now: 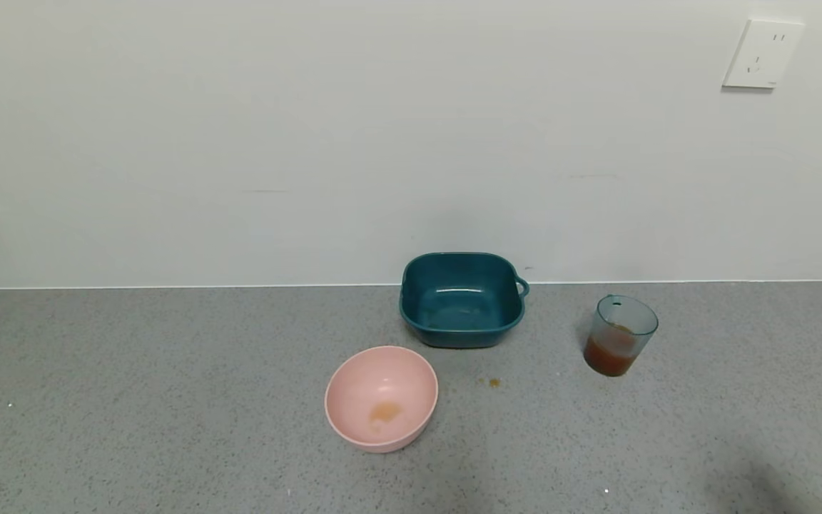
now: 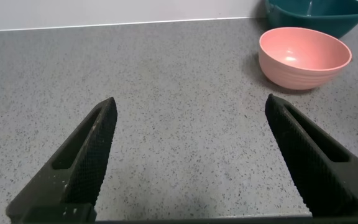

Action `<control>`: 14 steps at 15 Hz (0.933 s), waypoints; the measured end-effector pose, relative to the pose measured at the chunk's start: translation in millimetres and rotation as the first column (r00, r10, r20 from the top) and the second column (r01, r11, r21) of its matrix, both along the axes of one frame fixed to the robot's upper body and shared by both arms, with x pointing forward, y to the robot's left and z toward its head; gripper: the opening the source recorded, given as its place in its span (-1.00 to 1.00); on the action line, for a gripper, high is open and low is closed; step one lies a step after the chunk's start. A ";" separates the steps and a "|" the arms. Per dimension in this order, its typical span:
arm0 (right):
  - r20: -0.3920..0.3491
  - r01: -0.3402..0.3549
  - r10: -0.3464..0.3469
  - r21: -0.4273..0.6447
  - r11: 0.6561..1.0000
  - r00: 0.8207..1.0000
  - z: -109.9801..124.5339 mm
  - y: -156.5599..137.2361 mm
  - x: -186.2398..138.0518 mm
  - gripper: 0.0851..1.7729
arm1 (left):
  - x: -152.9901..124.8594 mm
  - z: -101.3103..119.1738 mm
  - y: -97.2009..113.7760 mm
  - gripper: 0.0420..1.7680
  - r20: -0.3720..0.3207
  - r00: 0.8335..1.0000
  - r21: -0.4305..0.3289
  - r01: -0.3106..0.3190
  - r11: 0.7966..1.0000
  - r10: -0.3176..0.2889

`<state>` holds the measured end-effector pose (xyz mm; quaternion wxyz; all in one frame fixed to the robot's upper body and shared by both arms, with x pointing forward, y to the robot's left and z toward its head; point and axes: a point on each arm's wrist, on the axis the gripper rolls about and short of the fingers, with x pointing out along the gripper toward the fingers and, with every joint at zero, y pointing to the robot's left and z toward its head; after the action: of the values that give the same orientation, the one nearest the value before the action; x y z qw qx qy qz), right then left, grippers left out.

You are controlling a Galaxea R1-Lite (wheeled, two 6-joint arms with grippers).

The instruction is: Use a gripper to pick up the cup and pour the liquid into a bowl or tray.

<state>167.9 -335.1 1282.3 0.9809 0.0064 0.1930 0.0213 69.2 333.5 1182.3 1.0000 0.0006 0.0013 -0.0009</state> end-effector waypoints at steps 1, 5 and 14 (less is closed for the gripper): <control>-0.038 -0.006 0.006 0.000 1.000 0.999 -2.3 0.6 14.4 0.93 | 0.0 0.0 0.0 0.94 0.000 1.000 0.000 0.000 1.000 0.000; -0.176 -0.039 0.037 -0.004 0.999 0.984 -23.0 6.1 68.6 0.93 | 0.0 0.0 0.0 0.94 0.000 1.000 0.000 0.000 1.000 0.000; -0.212 -0.075 0.072 -0.005 0.997 0.975 -79.2 41.0 155.5 0.93 | 0.0 0.0 0.0 0.94 0.000 1.000 0.000 0.001 1.000 -0.001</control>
<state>323.4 -294.1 1203.1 0.9534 -0.0049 0.2964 0.0556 69.2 333.5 1182.4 1.0000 0.0008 0.0011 -0.0012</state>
